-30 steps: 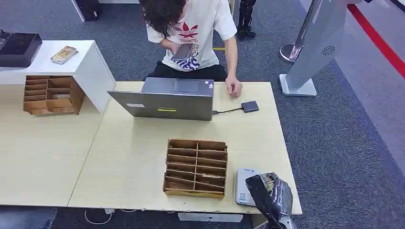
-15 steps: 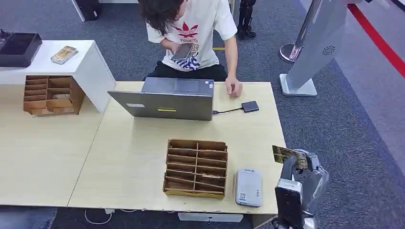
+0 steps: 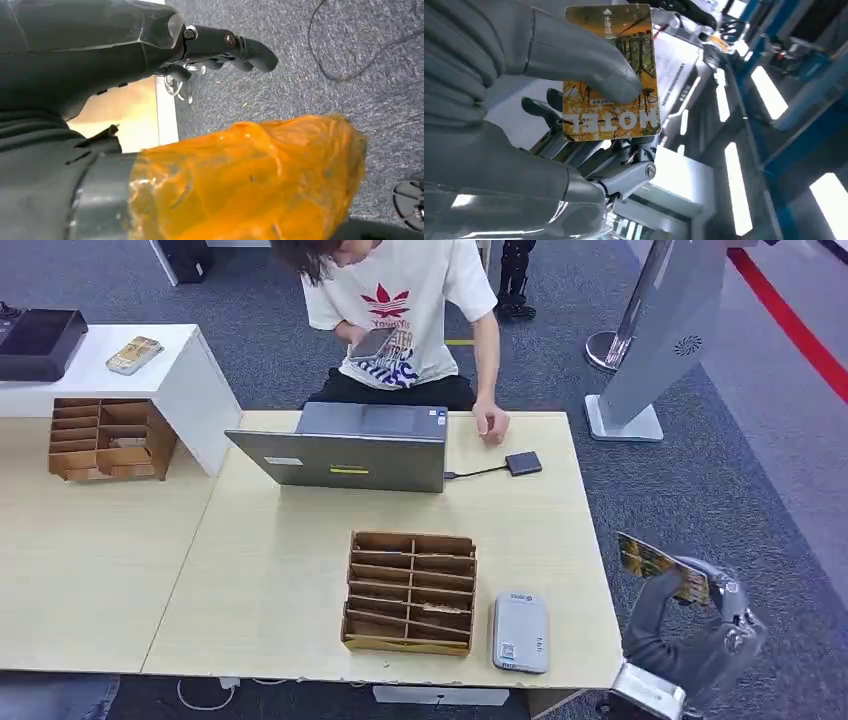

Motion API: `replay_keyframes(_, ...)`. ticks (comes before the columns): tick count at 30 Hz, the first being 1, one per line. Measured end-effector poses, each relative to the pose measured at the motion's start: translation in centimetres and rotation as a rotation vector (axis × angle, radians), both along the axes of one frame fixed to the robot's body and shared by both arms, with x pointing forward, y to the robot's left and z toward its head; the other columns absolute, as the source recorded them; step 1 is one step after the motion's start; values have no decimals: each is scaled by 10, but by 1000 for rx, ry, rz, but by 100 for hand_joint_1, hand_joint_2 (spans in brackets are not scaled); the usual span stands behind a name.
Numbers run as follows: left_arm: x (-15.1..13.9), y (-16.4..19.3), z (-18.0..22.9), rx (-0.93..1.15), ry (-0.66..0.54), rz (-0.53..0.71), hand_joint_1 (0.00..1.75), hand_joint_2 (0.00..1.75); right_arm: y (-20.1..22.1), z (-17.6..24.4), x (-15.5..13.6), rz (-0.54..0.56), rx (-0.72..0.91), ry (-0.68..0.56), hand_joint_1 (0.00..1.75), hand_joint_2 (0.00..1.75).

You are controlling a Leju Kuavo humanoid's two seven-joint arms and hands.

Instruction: Pass the card to the sensor for recognition and then transmit it.

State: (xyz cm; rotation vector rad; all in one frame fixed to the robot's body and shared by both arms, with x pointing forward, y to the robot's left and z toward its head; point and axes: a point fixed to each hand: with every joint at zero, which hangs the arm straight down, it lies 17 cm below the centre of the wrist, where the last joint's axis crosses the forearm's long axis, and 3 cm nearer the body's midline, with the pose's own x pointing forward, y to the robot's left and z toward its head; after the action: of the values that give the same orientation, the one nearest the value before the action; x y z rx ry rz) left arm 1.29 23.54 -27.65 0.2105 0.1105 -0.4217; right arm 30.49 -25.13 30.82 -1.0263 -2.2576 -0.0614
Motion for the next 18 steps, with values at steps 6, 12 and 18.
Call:
replay_keyframes(6,2,0,0,1,-5,-22,0,0,34,8,5,13,-154,4,175,175)
replay_keyframes(12,8,2,0,4,-20,-61,0,0,70,21,39,-8,-323,22,175,175)
replay_keyframes(18,11,6,0,16,-23,-119,0,0,87,26,85,-62,-431,64,175,175)
